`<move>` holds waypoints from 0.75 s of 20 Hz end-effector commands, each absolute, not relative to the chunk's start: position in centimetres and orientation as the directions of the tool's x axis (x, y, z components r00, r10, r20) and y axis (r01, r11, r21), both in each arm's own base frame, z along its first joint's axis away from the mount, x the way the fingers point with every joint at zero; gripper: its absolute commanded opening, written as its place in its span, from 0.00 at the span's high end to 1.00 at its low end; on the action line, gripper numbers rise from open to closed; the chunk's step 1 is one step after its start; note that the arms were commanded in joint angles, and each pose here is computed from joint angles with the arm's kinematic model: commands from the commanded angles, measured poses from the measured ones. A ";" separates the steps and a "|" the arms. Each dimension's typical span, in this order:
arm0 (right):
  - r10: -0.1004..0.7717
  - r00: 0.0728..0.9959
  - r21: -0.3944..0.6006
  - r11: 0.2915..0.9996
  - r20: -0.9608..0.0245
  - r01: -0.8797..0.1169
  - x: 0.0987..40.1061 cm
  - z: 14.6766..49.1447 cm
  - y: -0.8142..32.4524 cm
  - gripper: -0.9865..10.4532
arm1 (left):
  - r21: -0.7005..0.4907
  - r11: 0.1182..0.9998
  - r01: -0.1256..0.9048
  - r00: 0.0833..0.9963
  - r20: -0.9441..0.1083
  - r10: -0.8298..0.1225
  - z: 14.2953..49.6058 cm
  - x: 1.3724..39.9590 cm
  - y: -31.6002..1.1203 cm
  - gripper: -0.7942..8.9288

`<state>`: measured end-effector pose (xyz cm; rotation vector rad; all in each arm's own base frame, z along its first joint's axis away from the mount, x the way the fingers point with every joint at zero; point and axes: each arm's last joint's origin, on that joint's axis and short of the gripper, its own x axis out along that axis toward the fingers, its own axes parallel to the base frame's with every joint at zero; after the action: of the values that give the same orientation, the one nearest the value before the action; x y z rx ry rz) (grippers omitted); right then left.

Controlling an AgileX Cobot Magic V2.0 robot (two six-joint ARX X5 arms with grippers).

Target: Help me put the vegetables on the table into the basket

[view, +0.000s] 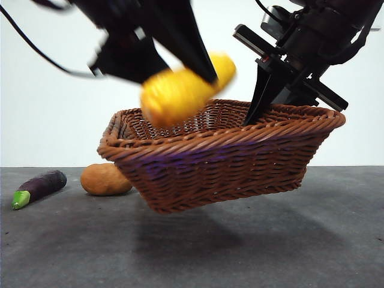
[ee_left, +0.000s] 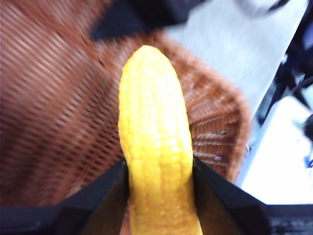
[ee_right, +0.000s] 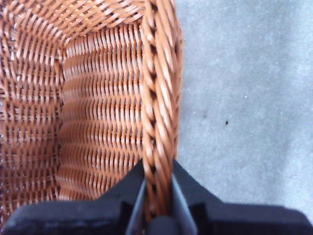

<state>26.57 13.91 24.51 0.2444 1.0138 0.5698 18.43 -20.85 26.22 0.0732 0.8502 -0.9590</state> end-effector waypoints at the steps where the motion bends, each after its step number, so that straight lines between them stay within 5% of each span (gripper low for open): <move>1: 0.566 0.398 0.463 0.823 -0.722 -0.329 26.5 24.7 13.9 0.92 | -0.303 0.607 0.734 0.269 -0.691 -0.670 24.4 19.4 -22.0 0.93; 6: 0.566 0.398 0.456 0.822 -0.722 -0.342 26.5 24.7 13.9 0.92 | -0.315 0.619 0.720 0.239 -0.724 -0.647 22.1 20.4 -23.0 0.88; 9: 0.566 0.398 0.454 0.822 -0.722 -0.345 26.5 24.7 13.9 0.92 | -0.315 0.618 0.720 0.239 -0.723 -0.648 22.1 20.4 -23.0 0.36; 15: 0.561 0.396 0.442 0.824 -0.727 -0.356 26.4 24.7 13.9 0.92 | -0.314 0.621 0.718 0.248 -0.718 -0.651 23.2 20.3 -22.7 0.36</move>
<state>26.45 13.81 24.38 0.2218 1.0265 0.5658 20.27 -22.78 22.80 0.0922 0.9501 -0.9333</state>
